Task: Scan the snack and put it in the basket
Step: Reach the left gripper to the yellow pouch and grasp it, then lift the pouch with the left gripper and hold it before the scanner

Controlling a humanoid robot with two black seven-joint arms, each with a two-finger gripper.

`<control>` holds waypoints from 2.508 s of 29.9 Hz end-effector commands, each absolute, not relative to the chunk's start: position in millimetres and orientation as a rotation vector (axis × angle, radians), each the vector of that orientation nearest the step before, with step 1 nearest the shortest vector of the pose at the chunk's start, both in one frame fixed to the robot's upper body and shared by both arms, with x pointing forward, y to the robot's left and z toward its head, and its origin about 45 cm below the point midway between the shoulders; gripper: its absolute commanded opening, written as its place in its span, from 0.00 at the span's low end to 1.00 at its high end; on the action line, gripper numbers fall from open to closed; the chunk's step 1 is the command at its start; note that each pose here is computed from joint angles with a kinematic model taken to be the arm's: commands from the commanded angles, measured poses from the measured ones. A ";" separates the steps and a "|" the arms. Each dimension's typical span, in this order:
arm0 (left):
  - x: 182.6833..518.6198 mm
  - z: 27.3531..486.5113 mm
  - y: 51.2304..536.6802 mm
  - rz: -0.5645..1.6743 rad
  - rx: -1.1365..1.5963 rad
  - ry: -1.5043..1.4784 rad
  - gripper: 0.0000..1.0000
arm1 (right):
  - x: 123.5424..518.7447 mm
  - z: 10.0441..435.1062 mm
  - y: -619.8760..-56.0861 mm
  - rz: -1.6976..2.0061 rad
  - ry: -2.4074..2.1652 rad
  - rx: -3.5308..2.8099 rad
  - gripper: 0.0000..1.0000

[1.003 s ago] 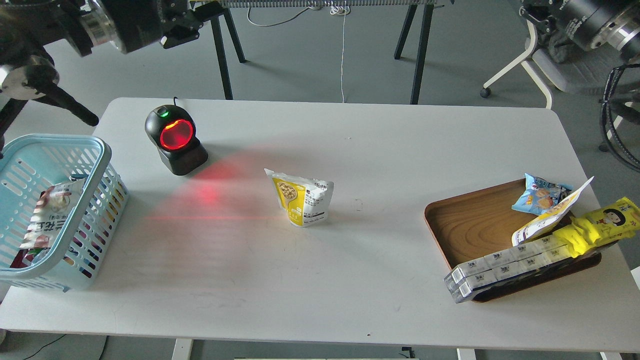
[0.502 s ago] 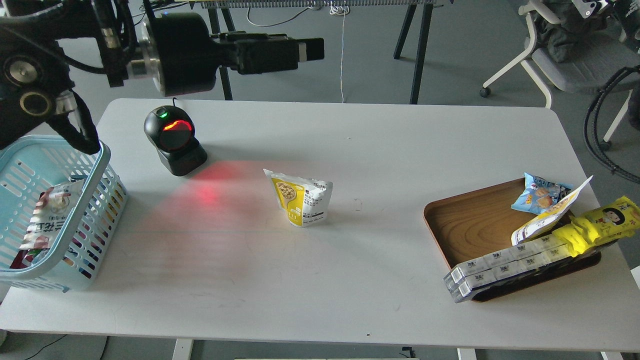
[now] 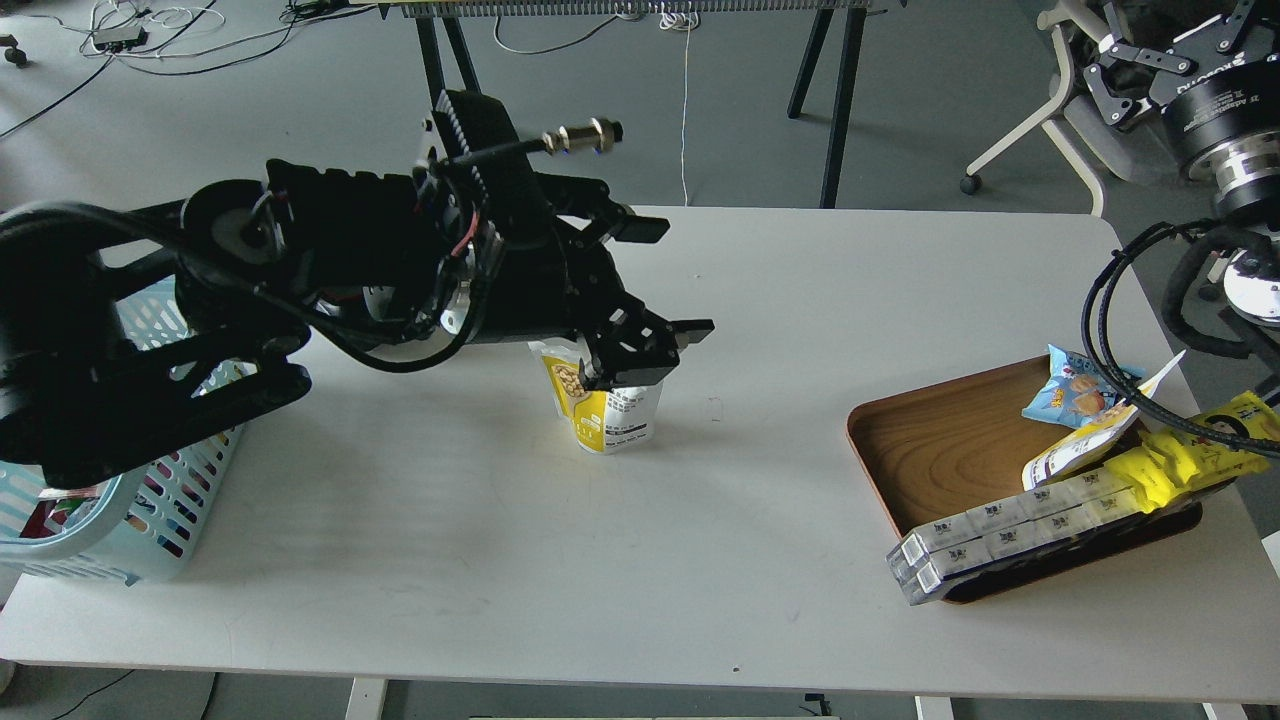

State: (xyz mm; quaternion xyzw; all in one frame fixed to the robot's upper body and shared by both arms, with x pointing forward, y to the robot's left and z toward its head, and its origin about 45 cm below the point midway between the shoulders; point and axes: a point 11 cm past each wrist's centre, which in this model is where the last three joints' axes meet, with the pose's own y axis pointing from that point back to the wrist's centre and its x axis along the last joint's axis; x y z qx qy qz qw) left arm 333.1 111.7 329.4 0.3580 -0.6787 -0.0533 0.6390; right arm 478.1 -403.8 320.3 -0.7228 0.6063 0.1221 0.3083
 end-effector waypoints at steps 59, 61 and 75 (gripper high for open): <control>358.6 255.2 161.9 -0.367 1.009 -1.425 0.00 | 463.6 284.1 -412.3 0.404 1.641 -1.848 0.99; 362.5 262.4 174.4 -0.345 1.032 -1.424 0.00 | 463.6 284.0 -412.7 0.402 1.643 -1.849 0.99; 381.3 303.7 260.1 -0.203 1.165 -1.369 0.00 | 463.1 284.9 -412.7 0.405 1.637 -1.845 0.99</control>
